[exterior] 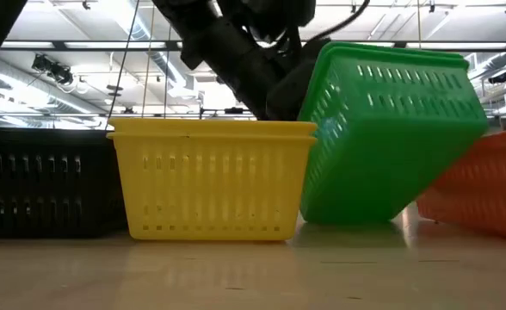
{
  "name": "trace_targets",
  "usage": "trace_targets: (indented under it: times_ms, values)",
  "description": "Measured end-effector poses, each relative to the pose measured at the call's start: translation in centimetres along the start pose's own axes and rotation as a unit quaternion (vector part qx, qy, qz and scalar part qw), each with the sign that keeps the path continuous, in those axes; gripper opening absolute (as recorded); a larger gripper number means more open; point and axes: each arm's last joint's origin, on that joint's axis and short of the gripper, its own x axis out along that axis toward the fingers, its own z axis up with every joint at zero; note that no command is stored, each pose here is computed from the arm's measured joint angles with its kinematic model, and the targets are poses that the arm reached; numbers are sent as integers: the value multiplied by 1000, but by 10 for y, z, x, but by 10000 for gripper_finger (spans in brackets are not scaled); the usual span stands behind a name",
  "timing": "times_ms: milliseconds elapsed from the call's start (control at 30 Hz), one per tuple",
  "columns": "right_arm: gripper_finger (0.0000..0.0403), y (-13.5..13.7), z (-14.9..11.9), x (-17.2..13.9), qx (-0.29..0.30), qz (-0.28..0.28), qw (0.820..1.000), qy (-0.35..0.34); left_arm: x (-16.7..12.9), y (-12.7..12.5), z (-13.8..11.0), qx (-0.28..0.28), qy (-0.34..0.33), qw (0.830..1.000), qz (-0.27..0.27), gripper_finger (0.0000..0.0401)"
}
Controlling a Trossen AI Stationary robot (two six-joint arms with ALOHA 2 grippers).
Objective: Stack baskets by color
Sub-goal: Adjust the colored bins
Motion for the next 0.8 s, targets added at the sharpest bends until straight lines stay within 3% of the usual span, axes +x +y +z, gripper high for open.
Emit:
trace_targets:
  times_ms: [167, 300, 533, 667, 800]
  values:
    - [2, -1, 1, -2, 3, -4, 1000, 0, -4, -11, 4, 12, -16, 1000, -12, 4]
    - [2, 0, 2, -6, 3, 7, 1000, -4, -7, -21, 6, 57, -28, 998, -18, 5]
    - [3, 5, 0, -16, 2, 38, 999, 1, -14, -28, 15, 86, -66, 993, 40, 5]
    - [2, -8, -2, -15, 25, -23, 999, 12, -13, -16, 18, 73, -73, 988, 119, 4]
    - [2, -24, 0, -12, 63, -107, 992, -6, -2, 5, 13, 23, -67, 989, 128, 4]
